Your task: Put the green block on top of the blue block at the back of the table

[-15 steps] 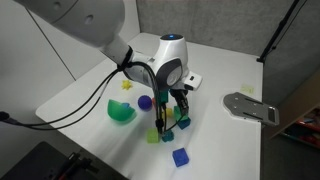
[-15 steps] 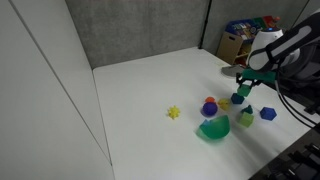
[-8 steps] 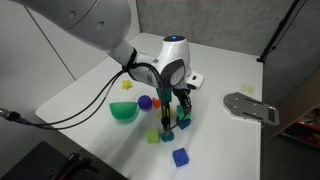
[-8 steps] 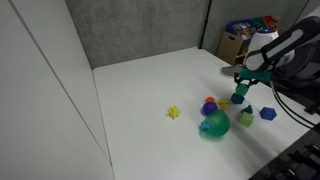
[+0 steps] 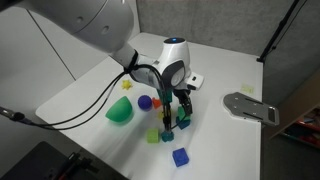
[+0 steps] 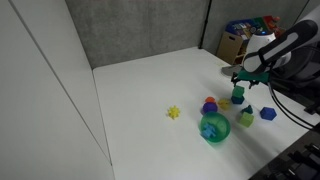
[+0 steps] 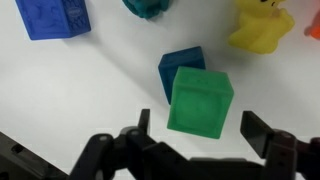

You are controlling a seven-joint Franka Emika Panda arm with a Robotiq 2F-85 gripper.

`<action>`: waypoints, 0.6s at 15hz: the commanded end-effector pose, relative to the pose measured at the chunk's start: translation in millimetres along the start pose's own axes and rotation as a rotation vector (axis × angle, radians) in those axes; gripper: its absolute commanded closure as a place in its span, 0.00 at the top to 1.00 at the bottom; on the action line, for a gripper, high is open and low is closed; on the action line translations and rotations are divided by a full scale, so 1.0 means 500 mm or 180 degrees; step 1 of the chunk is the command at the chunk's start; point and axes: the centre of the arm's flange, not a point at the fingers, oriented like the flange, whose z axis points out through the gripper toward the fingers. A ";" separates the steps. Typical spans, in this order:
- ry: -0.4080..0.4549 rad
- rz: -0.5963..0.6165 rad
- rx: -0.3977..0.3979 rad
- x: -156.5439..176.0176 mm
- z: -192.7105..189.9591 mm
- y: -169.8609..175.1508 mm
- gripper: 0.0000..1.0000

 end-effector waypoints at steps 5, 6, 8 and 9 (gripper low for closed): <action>-0.0048 -0.0309 0.0083 -0.041 -0.055 -0.045 1.00; -0.0043 -0.0393 0.0084 -0.057 -0.062 -0.059 0.99; -0.0041 -0.0574 0.0106 -0.090 -0.080 -0.086 1.00; -0.0038 -0.0649 0.0106 -0.105 -0.087 -0.099 1.00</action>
